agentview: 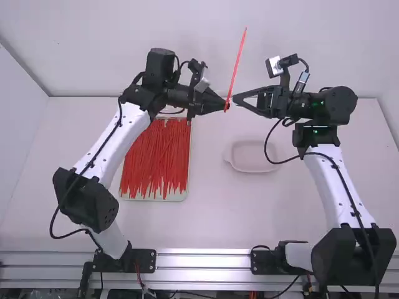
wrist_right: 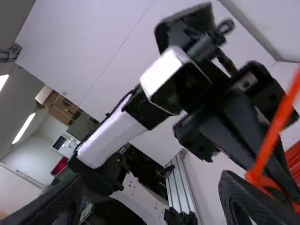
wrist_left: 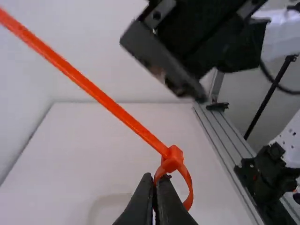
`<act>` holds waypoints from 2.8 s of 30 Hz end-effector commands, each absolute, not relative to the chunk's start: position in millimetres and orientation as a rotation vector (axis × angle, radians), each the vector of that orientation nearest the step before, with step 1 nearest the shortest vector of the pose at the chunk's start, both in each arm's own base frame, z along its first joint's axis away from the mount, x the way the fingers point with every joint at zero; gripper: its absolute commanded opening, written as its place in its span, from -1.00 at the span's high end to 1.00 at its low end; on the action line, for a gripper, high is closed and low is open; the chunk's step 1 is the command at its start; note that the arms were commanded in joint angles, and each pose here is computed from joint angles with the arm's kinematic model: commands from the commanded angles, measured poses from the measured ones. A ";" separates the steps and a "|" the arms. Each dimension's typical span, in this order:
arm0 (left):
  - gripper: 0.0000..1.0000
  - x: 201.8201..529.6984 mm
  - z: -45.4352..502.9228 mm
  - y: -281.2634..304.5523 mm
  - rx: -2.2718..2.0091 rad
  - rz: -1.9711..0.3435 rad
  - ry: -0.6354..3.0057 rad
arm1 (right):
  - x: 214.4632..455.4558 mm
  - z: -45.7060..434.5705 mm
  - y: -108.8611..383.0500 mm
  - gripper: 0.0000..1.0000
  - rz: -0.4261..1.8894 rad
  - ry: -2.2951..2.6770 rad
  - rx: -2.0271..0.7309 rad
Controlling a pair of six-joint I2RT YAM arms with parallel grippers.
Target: Fasten the cable tie
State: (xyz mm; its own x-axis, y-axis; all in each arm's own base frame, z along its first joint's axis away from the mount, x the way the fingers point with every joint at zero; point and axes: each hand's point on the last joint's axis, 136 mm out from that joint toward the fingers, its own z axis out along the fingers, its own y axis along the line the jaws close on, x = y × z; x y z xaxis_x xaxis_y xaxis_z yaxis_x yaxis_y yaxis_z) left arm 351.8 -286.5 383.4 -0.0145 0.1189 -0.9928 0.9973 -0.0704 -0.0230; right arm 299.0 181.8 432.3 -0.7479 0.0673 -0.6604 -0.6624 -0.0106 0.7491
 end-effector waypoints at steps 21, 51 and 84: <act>0.95 301.0 425.0 -296.8 1.419 -1.414 1.135 | 302.0 452.2 179.5 -0.59 1.721 1.635 -0.641; -0.37 332.1 424.6 -308.4 1.324 -1.244 1.252 | 306.1 454.1 178.9 1.00 1.695 1.605 -0.634; -0.98 377.7 343.8 -207.6 0.823 -1.246 2.011 | 418.5 263.0 41.2 1.00 0.618 2.153 0.064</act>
